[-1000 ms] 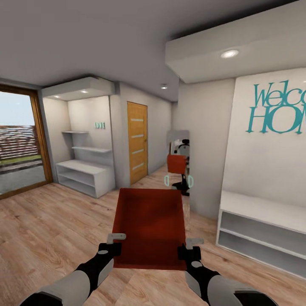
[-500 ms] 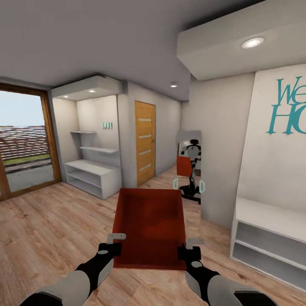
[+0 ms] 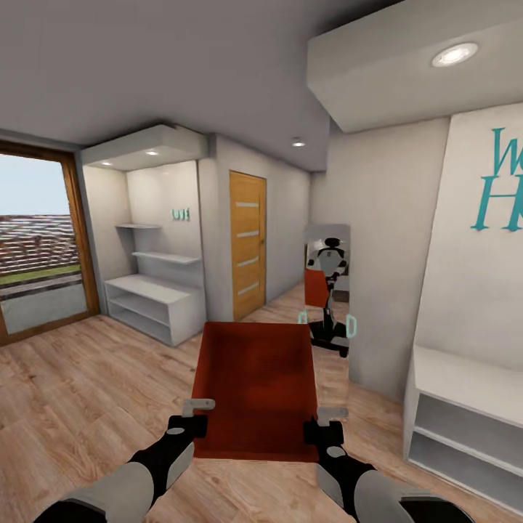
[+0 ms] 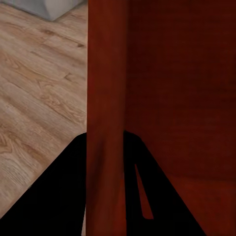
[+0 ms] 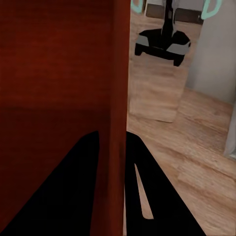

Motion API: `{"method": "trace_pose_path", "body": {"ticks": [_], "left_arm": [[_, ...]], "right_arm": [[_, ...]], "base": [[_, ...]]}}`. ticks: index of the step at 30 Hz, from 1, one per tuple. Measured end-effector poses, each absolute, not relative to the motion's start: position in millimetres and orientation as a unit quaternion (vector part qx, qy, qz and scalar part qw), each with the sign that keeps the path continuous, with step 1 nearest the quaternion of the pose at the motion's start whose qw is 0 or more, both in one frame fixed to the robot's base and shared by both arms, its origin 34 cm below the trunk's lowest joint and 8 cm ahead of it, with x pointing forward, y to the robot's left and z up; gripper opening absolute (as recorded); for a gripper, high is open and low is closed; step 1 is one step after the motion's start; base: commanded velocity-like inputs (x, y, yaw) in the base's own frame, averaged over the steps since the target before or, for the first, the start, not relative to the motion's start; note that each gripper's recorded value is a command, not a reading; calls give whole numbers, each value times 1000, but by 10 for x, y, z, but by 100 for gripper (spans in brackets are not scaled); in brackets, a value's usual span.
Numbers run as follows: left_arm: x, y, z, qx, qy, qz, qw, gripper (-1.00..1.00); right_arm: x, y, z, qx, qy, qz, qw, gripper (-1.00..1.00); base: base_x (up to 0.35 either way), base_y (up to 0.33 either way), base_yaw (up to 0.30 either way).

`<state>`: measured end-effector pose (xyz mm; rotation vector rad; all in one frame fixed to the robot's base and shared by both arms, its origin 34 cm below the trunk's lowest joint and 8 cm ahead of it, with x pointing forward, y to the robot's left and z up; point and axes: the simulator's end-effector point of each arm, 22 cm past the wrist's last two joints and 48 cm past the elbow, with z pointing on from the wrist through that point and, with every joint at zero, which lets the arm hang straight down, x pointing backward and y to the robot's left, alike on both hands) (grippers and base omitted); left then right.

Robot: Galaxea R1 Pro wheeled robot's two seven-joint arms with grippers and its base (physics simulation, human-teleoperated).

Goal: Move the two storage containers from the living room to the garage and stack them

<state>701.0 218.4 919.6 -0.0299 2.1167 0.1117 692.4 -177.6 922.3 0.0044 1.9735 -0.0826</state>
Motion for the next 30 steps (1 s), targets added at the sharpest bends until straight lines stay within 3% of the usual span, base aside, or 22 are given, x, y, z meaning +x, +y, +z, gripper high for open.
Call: {"method": "trace_pose_path", "body": {"ticks": [7,30], "left_arm": [[7010,2186,9196,-12,871,46,489,-100],[7010,2184,9196,-12,871,46,489,-100]], "right_arm": [[6924,-1774,9223,2,834,-35,551,-100],[6924,-1775,9222,2,834,-35,551,-100]], "base": [[322,0,86],[322,0,268]]}}
